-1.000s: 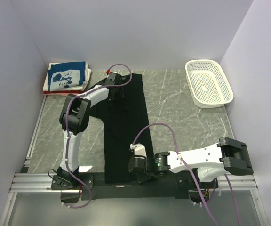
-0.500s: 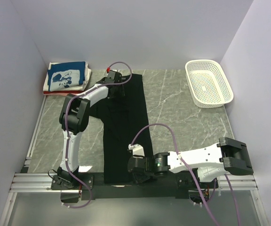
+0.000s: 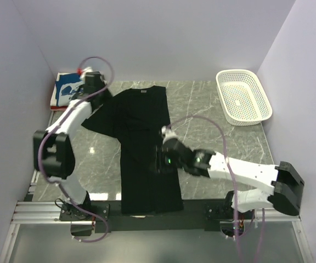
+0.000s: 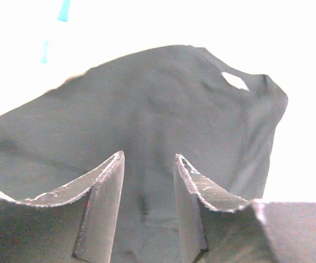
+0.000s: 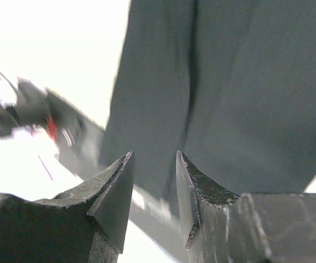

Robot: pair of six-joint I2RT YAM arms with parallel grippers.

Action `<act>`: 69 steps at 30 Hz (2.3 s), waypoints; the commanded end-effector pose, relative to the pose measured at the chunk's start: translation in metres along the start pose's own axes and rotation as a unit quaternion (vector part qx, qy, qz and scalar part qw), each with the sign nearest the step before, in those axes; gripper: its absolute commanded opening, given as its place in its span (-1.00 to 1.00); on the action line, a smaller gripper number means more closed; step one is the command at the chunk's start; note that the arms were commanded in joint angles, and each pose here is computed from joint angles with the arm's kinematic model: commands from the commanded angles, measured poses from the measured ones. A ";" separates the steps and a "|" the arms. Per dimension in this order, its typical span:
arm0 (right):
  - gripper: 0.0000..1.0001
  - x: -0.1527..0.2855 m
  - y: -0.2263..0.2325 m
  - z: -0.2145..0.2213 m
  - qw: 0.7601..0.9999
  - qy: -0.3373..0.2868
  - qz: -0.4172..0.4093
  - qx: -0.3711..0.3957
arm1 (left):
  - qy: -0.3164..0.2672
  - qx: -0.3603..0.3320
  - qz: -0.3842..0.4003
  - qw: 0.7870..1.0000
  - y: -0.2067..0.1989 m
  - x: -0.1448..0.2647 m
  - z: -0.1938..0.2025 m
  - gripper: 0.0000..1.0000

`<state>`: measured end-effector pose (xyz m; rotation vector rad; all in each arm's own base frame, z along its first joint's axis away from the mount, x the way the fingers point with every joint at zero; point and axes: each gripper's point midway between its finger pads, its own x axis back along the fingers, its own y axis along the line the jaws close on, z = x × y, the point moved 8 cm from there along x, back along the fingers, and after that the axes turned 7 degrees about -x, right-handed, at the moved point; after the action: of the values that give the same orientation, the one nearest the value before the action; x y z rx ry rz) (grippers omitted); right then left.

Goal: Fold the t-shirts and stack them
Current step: Fold the tshirt

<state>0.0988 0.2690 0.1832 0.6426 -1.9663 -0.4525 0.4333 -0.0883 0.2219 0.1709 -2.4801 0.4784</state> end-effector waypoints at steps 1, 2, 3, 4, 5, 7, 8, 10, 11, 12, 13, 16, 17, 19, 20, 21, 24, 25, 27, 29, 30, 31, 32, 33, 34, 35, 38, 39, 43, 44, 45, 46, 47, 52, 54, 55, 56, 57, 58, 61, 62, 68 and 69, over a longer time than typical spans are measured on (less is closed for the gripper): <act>-0.15 -0.005 0.042 -0.078 0.990 -0.087 -0.104 0.037 | -0.027 0.087 -0.082 0.992 0.047 0.016 -0.004 -0.09; -0.15 -0.025 0.039 -0.094 0.991 -0.088 -0.098 0.036 | -0.018 0.100 -0.098 0.990 0.062 0.022 0.004 -0.09; -0.15 -0.034 0.041 -0.107 0.989 -0.092 -0.102 0.045 | -0.016 0.114 -0.110 0.987 0.072 0.024 0.006 -0.09; -0.17 -0.036 0.056 -0.128 0.985 -0.106 -0.128 0.046 | -0.018 0.140 -0.135 0.981 0.092 0.025 0.005 -0.10; -0.20 -0.061 0.051 -0.141 0.986 -0.092 -0.136 0.040 | -0.012 0.151 -0.152 0.977 0.106 0.027 0.012 -0.09; -0.20 -0.073 0.069 -0.172 0.979 -0.110 -0.169 0.040 | -0.009 0.185 -0.173 0.967 0.131 0.027 0.013 -0.09; -0.20 -0.101 0.065 -0.177 0.980 -0.099 -0.168 0.034 | 0.008 0.194 -0.168 0.966 0.138 0.024 0.021 -0.09; -0.20 -0.130 0.070 -0.196 0.977 -0.088 -0.193 0.016 | 0.006 0.213 -0.166 0.963 0.151 0.019 0.020 -0.08; -0.20 -0.138 0.075 -0.205 0.973 -0.092 -0.211 0.007 | 0.015 0.214 -0.165 0.963 0.153 0.014 0.022 -0.08; -0.20 -0.146 0.077 -0.210 0.971 -0.087 -0.224 0.002 | 0.008 0.212 -0.158 0.964 0.154 0.010 0.020 -0.07; -0.20 -0.149 0.088 -0.223 0.966 -0.096 -0.242 0.002 | 0.011 0.209 -0.162 0.964 0.155 0.008 0.021 -0.07; -0.20 -0.200 0.084 -0.225 0.966 -0.071 -0.249 -0.019 | 0.015 0.214 -0.157 0.964 0.161 -0.003 0.021 -0.05; -0.19 -0.207 0.087 -0.227 0.964 -0.071 -0.257 -0.023 | 0.021 0.218 -0.156 0.963 0.163 -0.008 0.023 -0.05; -0.19 -0.227 0.085 -0.231 0.964 -0.069 -0.253 -0.039 | 0.025 0.224 -0.145 0.963 0.164 -0.015 0.023 -0.05; -0.19 -0.233 0.083 -0.233 0.964 -0.071 -0.252 -0.042 | 0.025 0.223 -0.139 0.964 0.163 -0.016 0.022 -0.05; -0.19 -0.237 0.084 -0.234 0.965 -0.073 -0.250 -0.045 | 0.024 0.223 -0.138 0.965 0.163 -0.018 0.021 -0.04; -0.14 -0.253 0.077 -0.238 0.967 -0.082 -0.234 -0.058 | 0.019 0.225 -0.131 0.965 0.162 -0.022 0.017 -0.03; -0.14 -0.259 0.075 -0.239 0.967 -0.083 -0.231 -0.062 | 0.014 0.224 -0.128 0.966 0.161 -0.024 0.012 -0.03; -0.14 -0.265 0.071 -0.241 0.968 -0.082 -0.225 -0.073 | 0.020 0.224 -0.128 0.966 0.161 -0.029 0.012 -0.02; -0.14 -0.273 0.068 -0.240 0.969 -0.081 -0.216 -0.084 | 0.023 0.223 -0.127 0.966 0.160 -0.034 0.011 -0.02; -0.14 -0.275 0.065 -0.238 0.970 -0.081 -0.210 -0.089 | 0.022 0.225 -0.125 0.966 0.160 -0.035 0.010 -0.02; -0.14 -0.277 0.062 -0.237 0.971 -0.080 -0.207 -0.093 | 0.022 0.224 -0.124 0.966 0.160 -0.037 0.010 -0.02; -0.14 -0.278 0.059 -0.237 0.970 -0.081 -0.206 -0.100 | 0.025 0.225 -0.127 0.966 0.161 -0.039 0.012 -0.01; -0.14 -0.279 0.058 -0.236 0.971 -0.081 -0.202 -0.103 | 0.023 0.226 -0.128 0.965 0.162 -0.040 0.011 -0.01; -0.14 -0.281 0.053 -0.234 0.972 -0.079 -0.196 -0.106 | 0.025 0.226 -0.126 0.966 0.161 -0.041 0.012 -0.02; -0.14 -0.282 0.052 -0.233 0.972 -0.080 -0.192 -0.109 | 0.026 0.226 -0.129 0.965 0.162 -0.044 0.013 -0.02; -0.14 -0.283 0.045 -0.230 0.973 -0.078 -0.185 -0.116 | 0.029 0.227 -0.128 0.965 0.163 -0.049 0.015 -0.03; -0.14 -0.283 0.045 -0.231 0.973 -0.078 -0.186 -0.116 | 0.030 0.227 -0.130 0.965 0.164 -0.050 0.016 -0.03; -0.14 -0.288 0.041 -0.227 0.974 -0.071 -0.178 -0.121 | 0.033 0.232 -0.125 0.964 0.164 -0.057 0.018 -0.03; -0.14 -0.288 0.041 -0.227 0.974 -0.070 -0.177 -0.121 | 0.034 0.233 -0.124 0.964 0.164 -0.058 0.019 -0.04; -0.14 -0.289 0.040 -0.226 0.974 -0.070 -0.176 -0.121 | 0.035 0.234 -0.123 0.964 0.163 -0.059 0.018 -0.05; -0.14 -0.290 0.038 -0.226 0.975 -0.068 -0.174 -0.122 | 0.036 0.234 -0.125 0.964 0.164 -0.061 0.019 -0.05; -0.14 -0.290 0.038 -0.224 0.975 -0.067 -0.173 -0.124 | 0.038 0.234 -0.124 0.963 0.163 -0.062 0.020 -0.05; -0.15 -0.297 0.036 -0.220 0.976 -0.059 -0.166 -0.129 | 0.038 0.235 -0.130 0.962 0.164 -0.065 0.022 -0.08; -0.15 -0.299 0.034 -0.219 0.976 -0.056 -0.165 -0.132 | 0.038 0.234 -0.130 0.963 0.163 -0.065 0.022 -0.13; -0.15 -0.300 0.035 -0.217 0.976 -0.054 -0.163 -0.132 | 0.038 0.233 -0.130 0.963 0.163 -0.065 0.022 -0.14; -0.15 -0.301 0.034 -0.216 0.977 -0.054 -0.160 -0.133 | 0.039 0.233 -0.131 0.963 0.164 -0.066 0.023 -0.19; -0.15 -0.303 0.034 -0.213 0.977 -0.052 -0.158 -0.133 | 0.039 0.231 -0.131 0.963 0.164 -0.066 0.022 -0.22; -0.15 -0.303 0.033 -0.213 0.977 -0.053 -0.158 -0.135 | 0.041 0.230 -0.131 0.963 0.164 -0.066 0.023 -0.24; -0.15 -0.305 0.033 -0.210 0.977 -0.050 -0.157 -0.138 | 0.043 0.229 -0.133 0.963 0.165 -0.067 0.025 -0.35; -0.15 -0.307 0.032 -0.209 0.977 -0.049 -0.157 -0.139 | 0.043 0.228 -0.131 0.964 0.165 -0.068 0.025 -0.36; -0.15 -0.312 0.037 -0.209 0.975 -0.045 -0.164 -0.143 | 0.044 0.227 -0.127 0.964 0.164 -0.068 0.025 -0.56; -0.15 -0.314 0.036 -0.209 0.975 -0.044 -0.163 -0.144 | 0.044 0.227 -0.127 0.965 0.165 -0.068 0.025 -0.60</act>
<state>0.3935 0.4715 0.0766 0.7520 -1.8286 -0.9489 0.4244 0.0554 0.1028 0.6569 -2.1282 0.9004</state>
